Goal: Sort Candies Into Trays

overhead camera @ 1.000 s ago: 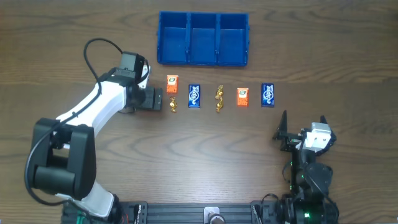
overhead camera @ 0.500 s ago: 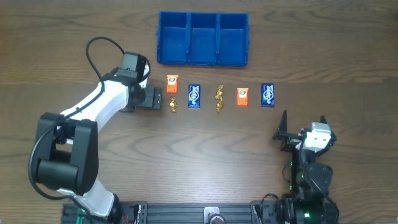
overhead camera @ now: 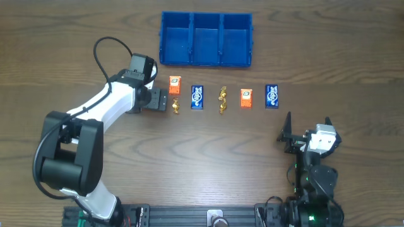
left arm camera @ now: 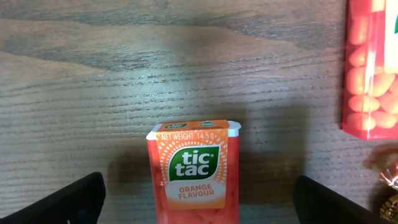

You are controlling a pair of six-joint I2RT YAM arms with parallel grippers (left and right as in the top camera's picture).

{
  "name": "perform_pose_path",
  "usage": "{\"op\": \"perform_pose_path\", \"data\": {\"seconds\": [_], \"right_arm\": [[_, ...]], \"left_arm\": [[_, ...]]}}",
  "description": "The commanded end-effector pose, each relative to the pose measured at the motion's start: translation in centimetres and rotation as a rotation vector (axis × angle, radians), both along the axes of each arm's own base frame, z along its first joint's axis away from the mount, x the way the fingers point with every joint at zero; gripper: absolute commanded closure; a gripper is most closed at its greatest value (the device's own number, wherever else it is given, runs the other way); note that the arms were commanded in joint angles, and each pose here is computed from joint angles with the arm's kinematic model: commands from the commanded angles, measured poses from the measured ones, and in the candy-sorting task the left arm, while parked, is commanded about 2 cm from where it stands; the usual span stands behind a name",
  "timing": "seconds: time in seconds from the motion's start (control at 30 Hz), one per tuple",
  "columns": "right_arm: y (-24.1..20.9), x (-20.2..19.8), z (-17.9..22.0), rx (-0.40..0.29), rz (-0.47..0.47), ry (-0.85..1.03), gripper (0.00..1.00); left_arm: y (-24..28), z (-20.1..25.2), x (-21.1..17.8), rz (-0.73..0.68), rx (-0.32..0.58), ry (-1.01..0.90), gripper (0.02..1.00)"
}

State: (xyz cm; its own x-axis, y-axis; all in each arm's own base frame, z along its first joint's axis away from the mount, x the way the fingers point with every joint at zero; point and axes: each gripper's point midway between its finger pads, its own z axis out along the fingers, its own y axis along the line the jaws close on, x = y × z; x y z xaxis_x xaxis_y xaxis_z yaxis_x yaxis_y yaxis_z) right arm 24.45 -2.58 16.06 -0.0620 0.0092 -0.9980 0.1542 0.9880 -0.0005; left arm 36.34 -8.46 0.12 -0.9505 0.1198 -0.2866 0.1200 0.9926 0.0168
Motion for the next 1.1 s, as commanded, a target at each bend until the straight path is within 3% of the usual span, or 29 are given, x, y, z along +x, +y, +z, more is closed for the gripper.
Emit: {"op": "perform_pose_path", "data": {"seconds": [0.03,0.27,0.47,0.93,1.1], "right_arm": [[-0.1,-0.03,-0.05,-0.007,-0.003,0.002,0.003],[-0.1,-0.03,-0.05,-0.007,-0.003,0.002,0.003],[-0.1,-0.03,-0.05,-0.007,-0.003,0.002,0.003],[-0.1,-0.03,-0.05,-0.007,-0.003,0.002,0.003],[-0.1,-0.03,-0.05,-0.007,-0.003,0.002,0.003]], "left_arm": [[0.0,-0.43,0.66,0.034,-0.016,0.004,0.06],[-0.29,-0.36,1.03,0.053,-0.059,-0.004,0.064],[-0.67,-0.56,0.98,0.061,-0.084,0.004,0.172],[-0.84,-0.57,0.89,0.073,-0.098,0.01,0.665],[-0.97,0.04,1.41,0.108,-0.112,0.001,0.702]]}}
